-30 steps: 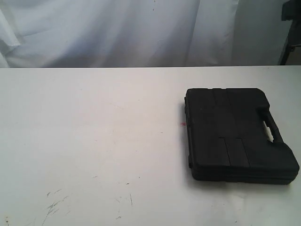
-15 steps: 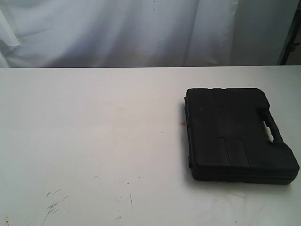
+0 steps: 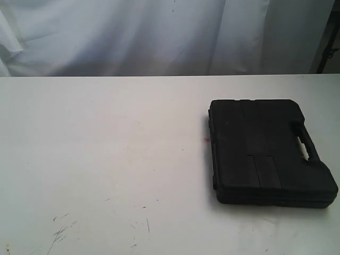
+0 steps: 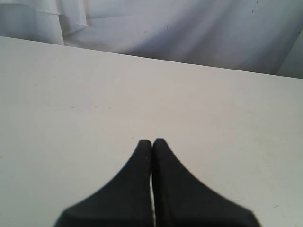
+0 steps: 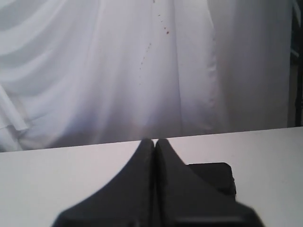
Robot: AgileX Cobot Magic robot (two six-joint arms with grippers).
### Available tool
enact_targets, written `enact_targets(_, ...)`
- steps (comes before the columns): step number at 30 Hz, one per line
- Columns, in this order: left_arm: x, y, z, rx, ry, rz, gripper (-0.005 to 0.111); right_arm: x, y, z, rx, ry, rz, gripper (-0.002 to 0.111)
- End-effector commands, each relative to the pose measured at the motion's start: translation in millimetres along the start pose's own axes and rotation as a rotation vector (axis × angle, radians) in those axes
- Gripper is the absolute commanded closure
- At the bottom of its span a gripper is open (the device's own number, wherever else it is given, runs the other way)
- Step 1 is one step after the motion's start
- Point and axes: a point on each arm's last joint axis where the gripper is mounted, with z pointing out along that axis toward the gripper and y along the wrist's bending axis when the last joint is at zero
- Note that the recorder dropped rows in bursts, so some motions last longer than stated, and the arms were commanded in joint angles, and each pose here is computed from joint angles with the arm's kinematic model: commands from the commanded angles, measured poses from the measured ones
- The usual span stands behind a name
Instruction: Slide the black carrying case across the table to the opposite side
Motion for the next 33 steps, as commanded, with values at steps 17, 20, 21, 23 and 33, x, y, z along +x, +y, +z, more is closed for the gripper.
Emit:
enact_targets(17, 1, -0.4, 0, 0.007, -0.008, -0.008, 0.107, 114, -30, 10, 0.129, -0.057, -0.007, 0.108)
enact_targets(20, 1, -0.4, 0, 0.007, -0.008, -0.008, 0.107, 137, -36, 18, 0.146, 0.004, -0.043, 0.108)
enact_targets(21, 1, -0.4, 0, 0.007, -0.008, -0.008, 0.107, 142, -38, 19, 0.149, 0.013, -0.046, 0.108)
enact_targets(23, 1, -0.4, 0, 0.007, -0.008, -0.008, 0.107, 149, -40, 22, 0.154, 0.025, -0.057, 0.108)
enact_targets(33, 1, -0.4, 0, 0.007, -0.008, -0.008, 0.107, 173, -47, 29, 0.174, 0.087, -0.065, 0.108)
